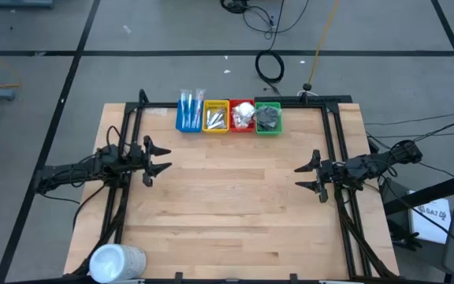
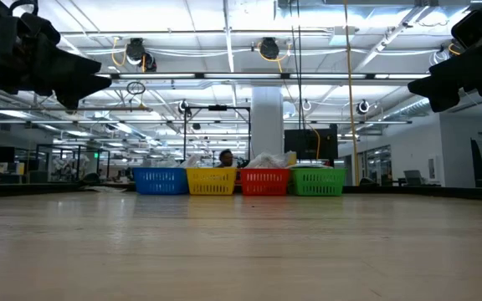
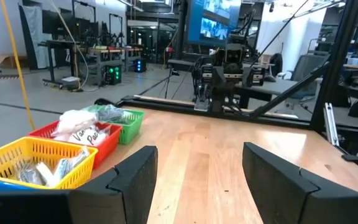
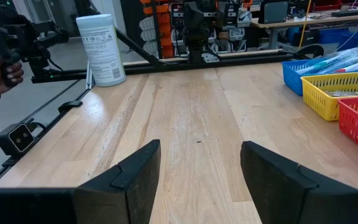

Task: Pick & Place Travel size toiletries
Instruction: Return to home position

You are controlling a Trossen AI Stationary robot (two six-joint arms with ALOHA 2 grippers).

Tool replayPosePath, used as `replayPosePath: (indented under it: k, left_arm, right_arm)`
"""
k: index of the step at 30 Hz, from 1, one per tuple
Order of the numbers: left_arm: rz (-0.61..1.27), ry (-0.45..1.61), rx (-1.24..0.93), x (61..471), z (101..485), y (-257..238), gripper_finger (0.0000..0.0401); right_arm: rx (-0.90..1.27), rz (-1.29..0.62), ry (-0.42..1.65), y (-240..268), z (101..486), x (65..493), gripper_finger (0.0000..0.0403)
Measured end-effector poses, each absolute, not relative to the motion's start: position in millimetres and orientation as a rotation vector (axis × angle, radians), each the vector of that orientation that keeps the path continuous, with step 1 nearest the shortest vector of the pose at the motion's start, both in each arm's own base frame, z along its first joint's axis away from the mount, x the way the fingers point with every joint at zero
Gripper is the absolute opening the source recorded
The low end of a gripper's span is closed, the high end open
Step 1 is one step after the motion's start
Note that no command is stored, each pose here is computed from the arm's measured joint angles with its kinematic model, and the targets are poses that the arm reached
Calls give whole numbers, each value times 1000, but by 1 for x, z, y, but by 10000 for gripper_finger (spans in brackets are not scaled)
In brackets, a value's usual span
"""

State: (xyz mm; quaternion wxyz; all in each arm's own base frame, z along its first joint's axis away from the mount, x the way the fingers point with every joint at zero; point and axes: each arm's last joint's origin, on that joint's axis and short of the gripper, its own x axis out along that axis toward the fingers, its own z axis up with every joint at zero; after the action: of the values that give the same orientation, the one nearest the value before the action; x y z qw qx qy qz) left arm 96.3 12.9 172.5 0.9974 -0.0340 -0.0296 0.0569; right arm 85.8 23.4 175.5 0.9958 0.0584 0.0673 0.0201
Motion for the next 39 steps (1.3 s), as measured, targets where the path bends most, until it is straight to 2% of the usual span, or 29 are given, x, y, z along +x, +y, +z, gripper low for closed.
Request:
replayPosePath:
  k: [8, 12, 21, 28, 39]
  left_arm:
    - [116, -35, -47, 96, 170, 13, 232]
    - [116, -35, -39, 96, 170, 13, 232]
    - [115, -35, -58, 96, 170, 13, 232]
    - [115, -35, -61, 96, 170, 13, 232]
    - [115, -35, -62, 96, 170, 13, 232]
  right_arm:
    - [127, 45, 129, 24, 176, 86, 210]
    - [133, 134, 128, 26, 176, 86, 210]
    - [130, 194, -37, 30, 173, 92, 210]
    - [107, 157, -56, 27, 174, 93, 210]
    - [72, -27, -39, 8, 172, 96, 210]
